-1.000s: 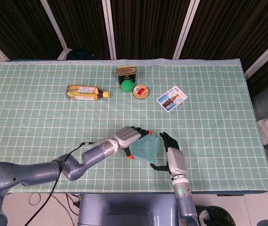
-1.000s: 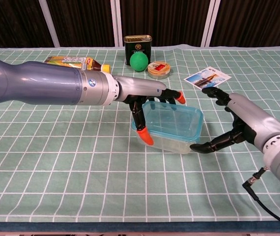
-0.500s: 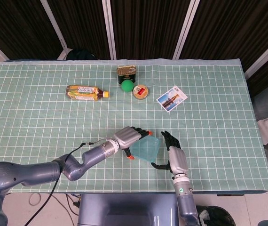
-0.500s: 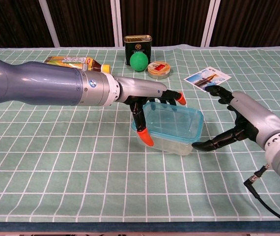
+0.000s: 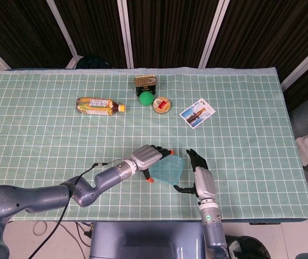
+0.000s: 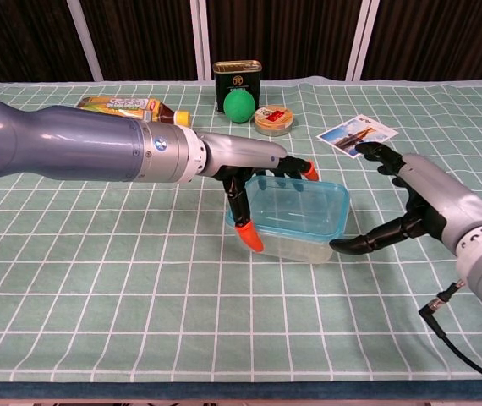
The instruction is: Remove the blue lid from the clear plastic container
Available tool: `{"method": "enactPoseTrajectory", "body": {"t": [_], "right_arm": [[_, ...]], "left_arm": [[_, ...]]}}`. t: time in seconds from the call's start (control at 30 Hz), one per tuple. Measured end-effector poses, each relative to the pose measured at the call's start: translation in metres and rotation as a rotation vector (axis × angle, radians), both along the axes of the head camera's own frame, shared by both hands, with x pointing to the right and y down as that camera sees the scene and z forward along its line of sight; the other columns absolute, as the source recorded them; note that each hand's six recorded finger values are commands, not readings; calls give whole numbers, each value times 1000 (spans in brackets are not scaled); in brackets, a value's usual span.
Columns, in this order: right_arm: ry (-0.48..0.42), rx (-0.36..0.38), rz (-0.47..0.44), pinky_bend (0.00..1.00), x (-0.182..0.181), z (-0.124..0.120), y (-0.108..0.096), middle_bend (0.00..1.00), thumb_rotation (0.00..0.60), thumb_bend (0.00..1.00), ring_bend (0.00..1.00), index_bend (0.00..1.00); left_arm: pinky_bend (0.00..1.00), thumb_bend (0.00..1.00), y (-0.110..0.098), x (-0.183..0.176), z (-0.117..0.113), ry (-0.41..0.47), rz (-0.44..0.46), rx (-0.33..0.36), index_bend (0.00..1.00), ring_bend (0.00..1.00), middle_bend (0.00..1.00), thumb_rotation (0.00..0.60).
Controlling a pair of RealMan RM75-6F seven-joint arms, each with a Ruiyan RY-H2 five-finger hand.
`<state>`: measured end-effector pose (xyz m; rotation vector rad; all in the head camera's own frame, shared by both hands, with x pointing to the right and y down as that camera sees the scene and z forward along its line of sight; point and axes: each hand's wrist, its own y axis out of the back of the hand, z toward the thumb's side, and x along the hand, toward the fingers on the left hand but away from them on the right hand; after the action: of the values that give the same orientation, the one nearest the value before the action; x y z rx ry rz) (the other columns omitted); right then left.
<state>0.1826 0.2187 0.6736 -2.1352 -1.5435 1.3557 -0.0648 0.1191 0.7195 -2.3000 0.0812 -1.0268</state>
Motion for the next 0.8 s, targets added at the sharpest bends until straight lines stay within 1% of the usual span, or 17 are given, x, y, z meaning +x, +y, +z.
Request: {"method": "enactPoseTrajectory", "body": {"t": [0.17, 0.33, 0.47, 0.8], "right_arm": [[-8, 13, 14, 0, 0, -1, -1, 0, 600, 129, 0, 0], [-11, 12, 25, 0, 1, 0, -1, 0, 600, 130, 0, 0], [-16, 10, 38, 0, 1, -1, -3, 0, 600, 130, 0, 0], [-41, 4, 70, 0, 0, -3, -5, 0, 600, 129, 0, 0]], "left_arm": [[325, 70, 1, 1, 1, -5, 11, 6, 134, 195, 191, 600], [341, 70, 1, 3, 1, -4, 12, 9, 157, 216, 215, 600], [347, 70, 1, 4, 2, -13, 24, 11, 160, 222, 221, 600], [345, 70, 1, 6, 2, -17, 22, 9, 159, 222, 220, 600]]}}
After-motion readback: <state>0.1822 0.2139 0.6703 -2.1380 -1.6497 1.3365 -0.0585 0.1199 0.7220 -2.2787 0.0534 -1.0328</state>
